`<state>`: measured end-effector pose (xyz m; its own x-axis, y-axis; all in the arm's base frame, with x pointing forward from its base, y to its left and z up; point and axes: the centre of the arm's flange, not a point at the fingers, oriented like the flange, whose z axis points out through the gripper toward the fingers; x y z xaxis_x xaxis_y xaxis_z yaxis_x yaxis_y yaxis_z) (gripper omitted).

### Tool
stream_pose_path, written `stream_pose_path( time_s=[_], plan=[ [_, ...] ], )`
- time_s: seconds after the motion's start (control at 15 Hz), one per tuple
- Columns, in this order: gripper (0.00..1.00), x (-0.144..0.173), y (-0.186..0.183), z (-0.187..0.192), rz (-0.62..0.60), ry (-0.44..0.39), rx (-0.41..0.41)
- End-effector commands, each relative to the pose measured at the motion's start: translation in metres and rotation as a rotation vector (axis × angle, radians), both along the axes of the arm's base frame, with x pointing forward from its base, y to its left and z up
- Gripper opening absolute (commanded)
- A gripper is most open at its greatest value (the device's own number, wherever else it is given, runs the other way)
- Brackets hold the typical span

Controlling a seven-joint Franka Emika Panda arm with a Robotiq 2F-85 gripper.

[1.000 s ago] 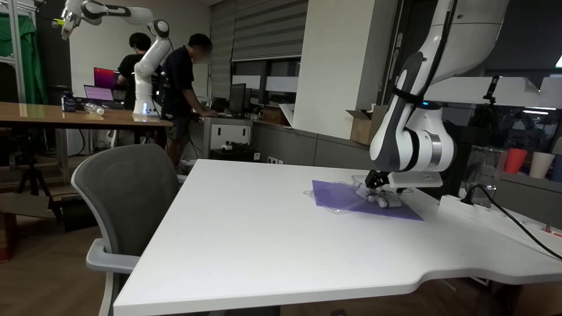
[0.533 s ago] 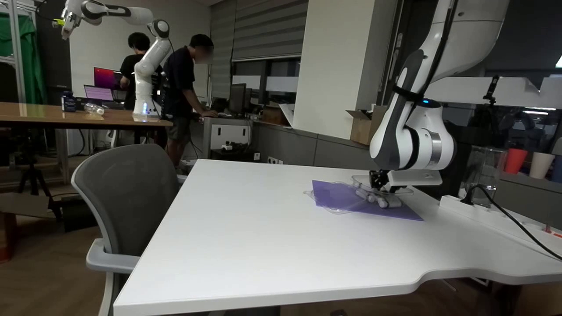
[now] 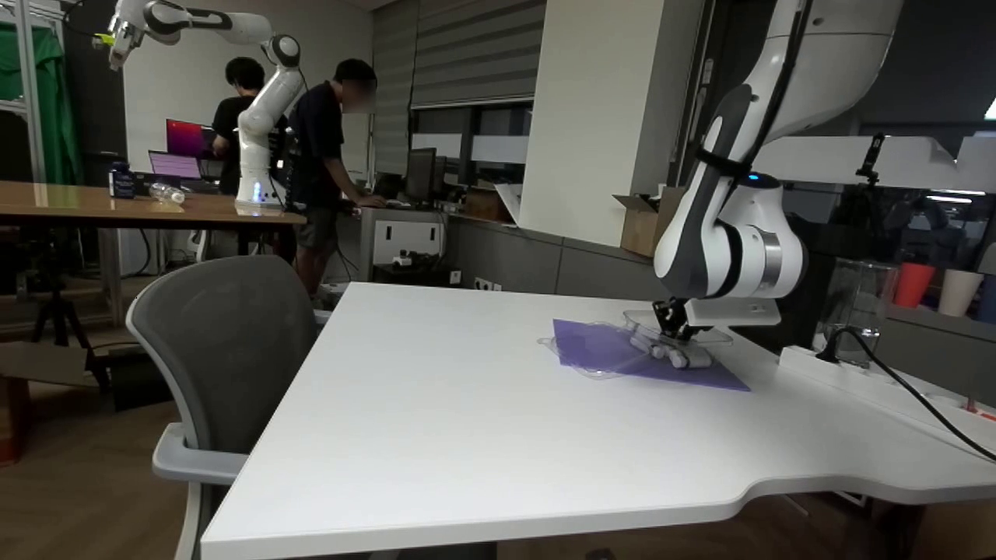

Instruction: Remove one bottle from the clear bowl and put it on the table

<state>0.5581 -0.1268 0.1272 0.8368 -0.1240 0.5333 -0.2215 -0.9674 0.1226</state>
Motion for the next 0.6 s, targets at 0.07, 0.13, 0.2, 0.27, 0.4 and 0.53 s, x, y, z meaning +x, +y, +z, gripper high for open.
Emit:
stream_pose_path(
  time_s=[0.07,0.13,0.2,0.27,0.4,0.53],
  plan=[
    [0.07,-0.012,0.018,0.035,0.057,-0.083,0.004],
    [0.07,-0.010,0.021,0.044,0.069,-0.100,0.001],
    [0.07,-0.009,0.026,0.054,0.088,-0.114,0.000],
    [0.07,-0.007,0.031,0.063,0.105,-0.127,0.003],
    [0.07,-0.005,0.042,0.077,0.145,-0.138,0.005],
    [0.07,-0.005,0.053,0.086,0.184,-0.134,0.018]
  ],
)
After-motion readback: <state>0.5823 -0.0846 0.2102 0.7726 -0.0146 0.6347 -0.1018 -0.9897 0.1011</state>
